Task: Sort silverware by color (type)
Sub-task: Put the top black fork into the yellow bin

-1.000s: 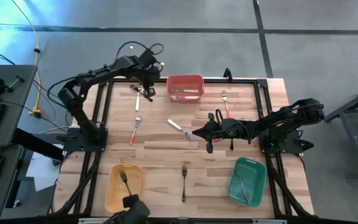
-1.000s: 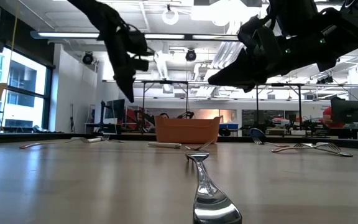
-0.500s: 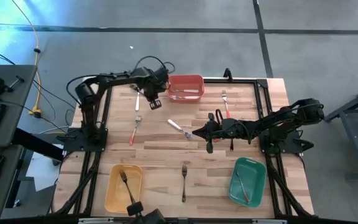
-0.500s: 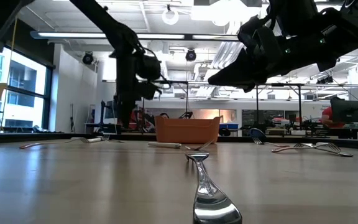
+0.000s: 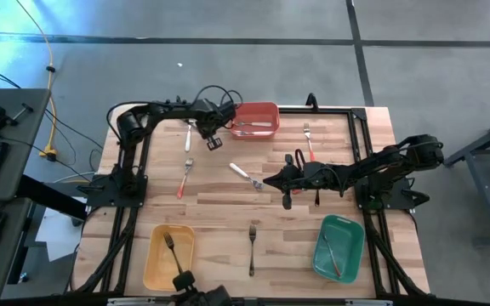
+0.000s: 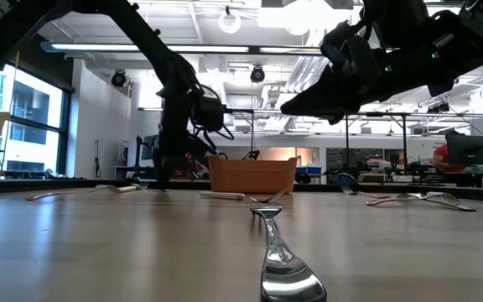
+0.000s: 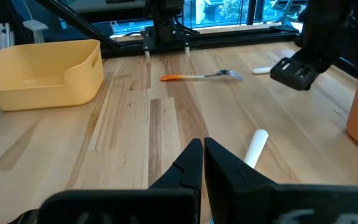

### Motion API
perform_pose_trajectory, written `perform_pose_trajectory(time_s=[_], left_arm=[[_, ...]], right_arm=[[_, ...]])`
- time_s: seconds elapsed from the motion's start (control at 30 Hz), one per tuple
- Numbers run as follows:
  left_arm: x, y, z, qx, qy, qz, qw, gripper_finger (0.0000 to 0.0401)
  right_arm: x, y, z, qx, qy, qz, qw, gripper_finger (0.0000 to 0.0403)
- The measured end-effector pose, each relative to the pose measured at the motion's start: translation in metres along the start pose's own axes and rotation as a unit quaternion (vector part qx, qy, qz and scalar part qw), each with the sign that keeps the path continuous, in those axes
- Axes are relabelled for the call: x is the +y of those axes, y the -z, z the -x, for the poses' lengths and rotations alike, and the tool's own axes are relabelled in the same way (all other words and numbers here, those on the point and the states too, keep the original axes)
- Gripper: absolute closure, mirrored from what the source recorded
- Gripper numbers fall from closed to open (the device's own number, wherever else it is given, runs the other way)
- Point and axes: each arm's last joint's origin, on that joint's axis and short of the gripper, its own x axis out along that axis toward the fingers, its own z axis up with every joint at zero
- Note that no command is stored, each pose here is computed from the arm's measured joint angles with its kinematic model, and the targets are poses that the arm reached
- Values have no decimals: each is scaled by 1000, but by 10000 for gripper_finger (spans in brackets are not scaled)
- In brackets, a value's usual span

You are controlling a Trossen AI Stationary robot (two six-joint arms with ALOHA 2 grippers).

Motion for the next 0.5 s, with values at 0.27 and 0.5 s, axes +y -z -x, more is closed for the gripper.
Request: perform_pose_trajectory(time_s=[0.27, 0.5], left_arm=[[-10, -1, 6, -12, 19, -16, 1000, 401], [-32, -1, 16, -19, 58, -45, 997, 401]], right_arm=[[0, 0, 0, 0, 0, 0, 1000, 403], [0, 0, 0, 1, 0, 0, 1000, 403]])
